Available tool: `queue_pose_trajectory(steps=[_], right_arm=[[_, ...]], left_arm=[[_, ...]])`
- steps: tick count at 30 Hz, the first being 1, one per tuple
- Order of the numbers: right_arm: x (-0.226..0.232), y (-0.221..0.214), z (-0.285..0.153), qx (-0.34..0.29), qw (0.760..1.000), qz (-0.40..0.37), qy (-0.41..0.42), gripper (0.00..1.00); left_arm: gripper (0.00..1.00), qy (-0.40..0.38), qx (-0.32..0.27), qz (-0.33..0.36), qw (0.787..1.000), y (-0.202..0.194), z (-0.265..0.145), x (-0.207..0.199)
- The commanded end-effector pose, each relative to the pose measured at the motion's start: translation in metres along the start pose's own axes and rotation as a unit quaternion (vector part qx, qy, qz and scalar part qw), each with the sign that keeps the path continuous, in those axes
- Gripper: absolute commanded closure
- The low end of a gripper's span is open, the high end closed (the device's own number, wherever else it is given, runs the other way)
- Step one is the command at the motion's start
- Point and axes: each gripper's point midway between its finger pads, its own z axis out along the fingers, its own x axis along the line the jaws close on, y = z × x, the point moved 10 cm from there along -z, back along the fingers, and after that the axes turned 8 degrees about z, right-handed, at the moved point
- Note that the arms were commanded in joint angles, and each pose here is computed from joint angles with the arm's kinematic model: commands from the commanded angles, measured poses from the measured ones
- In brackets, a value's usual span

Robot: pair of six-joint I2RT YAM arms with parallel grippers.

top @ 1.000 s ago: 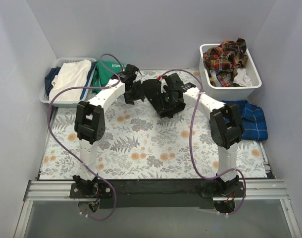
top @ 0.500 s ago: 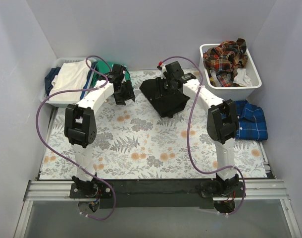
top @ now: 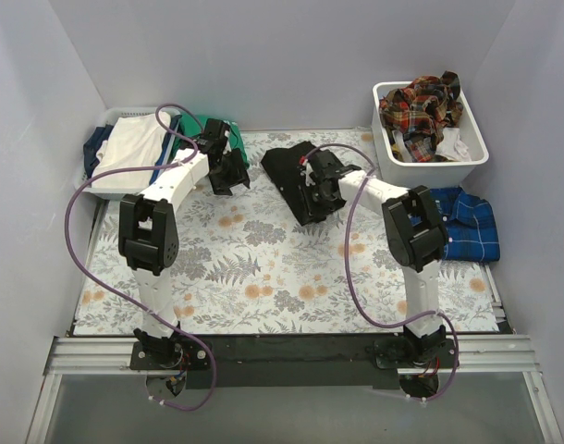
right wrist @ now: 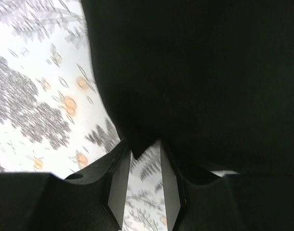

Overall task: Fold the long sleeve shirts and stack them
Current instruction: Fold the shirt

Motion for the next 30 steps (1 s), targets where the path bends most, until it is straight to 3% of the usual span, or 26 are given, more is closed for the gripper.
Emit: queue_pose_trajectory(steps=[1,9,12,19,21,25,27,30], right_arm=[[-0.02,-0.049,-0.004,0.066,0.997,0.003,-0.04,0.61],[-0.033,-0.122,-0.036,0.12,0.992,0.011,-0.027,0.61],[-0.026,-0.118,-0.056,0.086,0.996,0.006,-0.019,0.61],[0.019,-0.02,-0.1,-0.071,0.997,-0.024,0.018,0.6],[0.025,0.001,-0.099,-0.084,0.996,-0.028,0.01,0.59],[0.029,0.052,-0.063,-0.088,0.995,-0.034,-0.014,0.57],[0.023,0.056,-0.031,-0.054,0.998,-0.03,-0.026,0.56],[0.021,0.072,-0.006,-0.05,0.998,-0.026,-0.034,0.55]], left_arm=[[0.44,-0.027,-0.043,0.013,0.999,0.015,-0.034,-0.006],[0.42,-0.077,-0.05,0.05,0.995,0.019,-0.04,-0.013],[0.42,-0.082,-0.052,0.054,0.994,0.021,-0.039,-0.014],[0.36,-0.065,-0.061,0.04,0.995,0.022,-0.043,-0.013],[0.33,-0.057,-0.064,0.037,0.996,0.021,-0.045,-0.011],[0.17,-0.047,-0.056,0.031,0.997,0.019,-0.045,-0.009],[0.14,-0.045,-0.052,0.03,0.997,0.018,-0.045,-0.009],[0.1,-0.04,-0.05,0.029,0.998,0.017,-0.047,-0.008]])
